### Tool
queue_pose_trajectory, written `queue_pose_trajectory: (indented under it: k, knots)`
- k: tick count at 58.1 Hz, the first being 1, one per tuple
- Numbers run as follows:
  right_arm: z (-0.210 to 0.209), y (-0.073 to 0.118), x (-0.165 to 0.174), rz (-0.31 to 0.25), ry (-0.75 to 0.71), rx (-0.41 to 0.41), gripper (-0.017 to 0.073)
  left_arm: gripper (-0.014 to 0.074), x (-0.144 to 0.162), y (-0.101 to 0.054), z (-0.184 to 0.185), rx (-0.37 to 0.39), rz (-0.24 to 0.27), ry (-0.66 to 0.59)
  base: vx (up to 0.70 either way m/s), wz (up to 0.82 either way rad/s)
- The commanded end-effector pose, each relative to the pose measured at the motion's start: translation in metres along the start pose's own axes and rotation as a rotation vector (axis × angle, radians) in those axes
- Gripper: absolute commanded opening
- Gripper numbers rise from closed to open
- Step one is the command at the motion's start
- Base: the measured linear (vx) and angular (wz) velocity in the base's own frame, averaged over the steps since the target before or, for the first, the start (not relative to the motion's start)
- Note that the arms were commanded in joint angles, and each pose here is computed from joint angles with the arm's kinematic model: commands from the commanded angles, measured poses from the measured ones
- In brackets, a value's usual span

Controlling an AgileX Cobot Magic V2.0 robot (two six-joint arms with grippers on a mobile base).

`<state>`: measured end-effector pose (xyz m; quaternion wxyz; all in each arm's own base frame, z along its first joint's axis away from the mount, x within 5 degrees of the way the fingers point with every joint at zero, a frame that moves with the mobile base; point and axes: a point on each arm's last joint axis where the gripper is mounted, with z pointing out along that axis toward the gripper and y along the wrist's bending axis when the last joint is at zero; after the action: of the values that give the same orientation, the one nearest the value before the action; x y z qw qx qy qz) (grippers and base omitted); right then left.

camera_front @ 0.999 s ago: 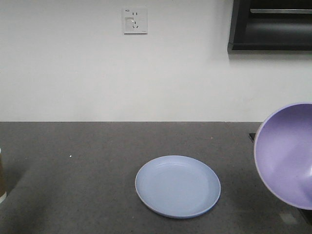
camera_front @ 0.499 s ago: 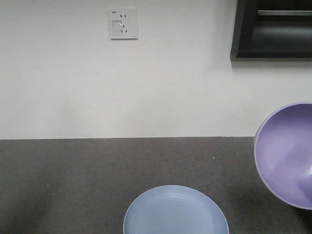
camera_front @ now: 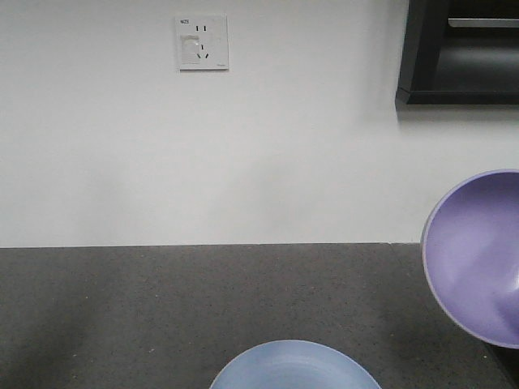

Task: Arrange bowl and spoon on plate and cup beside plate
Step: 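Drive the base to the counter with the pale blue plate, then lower the lavender bowl onto the plate with the right gripper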

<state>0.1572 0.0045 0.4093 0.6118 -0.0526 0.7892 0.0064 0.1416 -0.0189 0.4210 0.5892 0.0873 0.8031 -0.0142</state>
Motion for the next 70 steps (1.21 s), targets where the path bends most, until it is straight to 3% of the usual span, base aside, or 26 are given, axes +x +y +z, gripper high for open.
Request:
queue_pose_trajectory:
  k: [1,57,70]
  knots:
    - [-0.0077,-0.0029,-0.0179,-0.001,-0.128,0.030,-0.0009,-0.0006,-0.0146,0.0003,-0.0063,-0.001,-0.007,-0.109,0.06,0.02]
    - [-0.0081,-0.0029,-0.0180,-0.001,-0.130,0.031,-0.0009,-0.0006,-0.0176,0.0006,-0.0066,-0.004,-0.007,-0.142,0.01,0.00]
    - [-0.0081,-0.0026,-0.0181,0.022,-0.131,0.026,-0.0009,-0.0006,-0.0173,0.0006,-0.0066,-0.004,-0.007,-0.138,0.00,0.00]
